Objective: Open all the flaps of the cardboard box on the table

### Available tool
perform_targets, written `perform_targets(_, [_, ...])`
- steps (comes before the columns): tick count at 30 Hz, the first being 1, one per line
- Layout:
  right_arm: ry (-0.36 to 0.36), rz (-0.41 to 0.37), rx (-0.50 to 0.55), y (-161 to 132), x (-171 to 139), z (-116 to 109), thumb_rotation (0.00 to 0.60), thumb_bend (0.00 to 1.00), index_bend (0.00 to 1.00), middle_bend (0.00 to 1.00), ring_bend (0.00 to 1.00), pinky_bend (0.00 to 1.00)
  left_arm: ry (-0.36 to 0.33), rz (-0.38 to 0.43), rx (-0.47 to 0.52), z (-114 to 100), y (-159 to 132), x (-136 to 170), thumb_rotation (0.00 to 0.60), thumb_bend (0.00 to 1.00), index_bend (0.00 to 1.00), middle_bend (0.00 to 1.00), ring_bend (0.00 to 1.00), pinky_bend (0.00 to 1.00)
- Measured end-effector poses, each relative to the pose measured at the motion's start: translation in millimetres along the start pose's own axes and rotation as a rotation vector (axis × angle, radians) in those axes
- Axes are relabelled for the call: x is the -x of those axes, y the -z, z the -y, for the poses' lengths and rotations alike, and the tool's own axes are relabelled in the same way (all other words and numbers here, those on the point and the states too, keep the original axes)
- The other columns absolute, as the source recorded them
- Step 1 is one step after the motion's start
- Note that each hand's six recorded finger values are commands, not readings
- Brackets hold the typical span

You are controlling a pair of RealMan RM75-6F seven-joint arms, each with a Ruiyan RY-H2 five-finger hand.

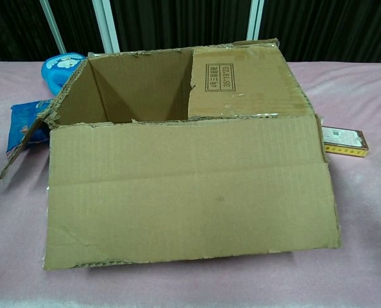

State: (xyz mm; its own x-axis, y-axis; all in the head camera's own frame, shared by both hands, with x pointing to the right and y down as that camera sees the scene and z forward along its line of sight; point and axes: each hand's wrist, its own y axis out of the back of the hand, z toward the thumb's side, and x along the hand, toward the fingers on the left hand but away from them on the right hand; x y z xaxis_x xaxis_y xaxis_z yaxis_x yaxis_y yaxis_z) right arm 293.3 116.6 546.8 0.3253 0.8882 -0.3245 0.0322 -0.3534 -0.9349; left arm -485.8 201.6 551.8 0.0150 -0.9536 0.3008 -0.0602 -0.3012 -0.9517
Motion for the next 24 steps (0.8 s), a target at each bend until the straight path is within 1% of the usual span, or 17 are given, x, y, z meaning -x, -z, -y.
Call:
perform_targets(1, [-0.013,-0.039,-0.004,-11,11,-1,0.600,0.69,0.12,0.07,0.01,0.23,0.002,-0.001,0.007,0,1,-1,0.600,0.13,0.00,0.00,0.00,0.00])
perform_targets(3, [-0.043,-0.138,-0.018,-41,36,-3,0.600,0.80,0.19,0.13,0.04,0.23,0.006,-0.004,0.017,1,2,-2,0.600,0.14,0.00,0.00,0.00,0.00])
perform_targets(4, [-0.055,-0.194,-0.028,-59,50,-4,0.600,0.87,0.24,0.16,0.08,0.24,0.008,-0.006,0.019,1,2,-2,0.600,0.14,0.00,0.00,0.00,0.00])
perform_targets(7, [-0.064,-0.310,-0.040,-100,75,-7,0.600,0.98,0.37,0.25,0.16,0.27,0.022,-0.011,0.022,3,3,-2,0.600,0.16,0.00,0.00,0.00,0.00])
perform_targets(8, [-0.070,-0.356,-0.040,-118,83,-6,0.600,0.99,0.40,0.27,0.18,0.28,0.026,-0.011,0.023,4,3,-2,0.600,0.16,0.00,0.00,0.00,0.00])
perform_targets(9, [-0.074,-0.385,-0.041,-129,89,-5,0.600,1.00,0.44,0.30,0.21,0.30,0.031,-0.012,0.024,5,3,-2,0.600,0.16,0.00,0.00,0.00,0.00])
perform_targets(11, [-0.082,-0.438,-0.045,-150,100,-1,0.600,1.00,0.51,0.36,0.26,0.32,0.034,-0.011,0.024,5,3,-3,0.600,0.17,0.00,0.00,0.00,0.00])
perform_targets(13, [-0.092,-0.474,-0.049,-165,108,3,0.600,1.00,0.54,0.39,0.29,0.34,0.036,-0.010,0.025,5,2,-3,0.600,0.17,0.00,0.00,0.00,0.00])
perform_targets(20, [-0.129,-0.551,-0.039,-201,128,12,0.600,1.00,0.55,0.40,0.29,0.34,0.048,-0.015,0.033,8,3,-4,0.600,0.17,0.00,0.00,0.00,0.00])
perform_targets(24, [-0.152,-0.577,-0.033,-219,140,19,0.600,1.00,0.57,0.41,0.29,0.34,0.054,-0.018,0.040,9,3,-5,0.600,0.17,0.00,0.00,0.00,0.00])
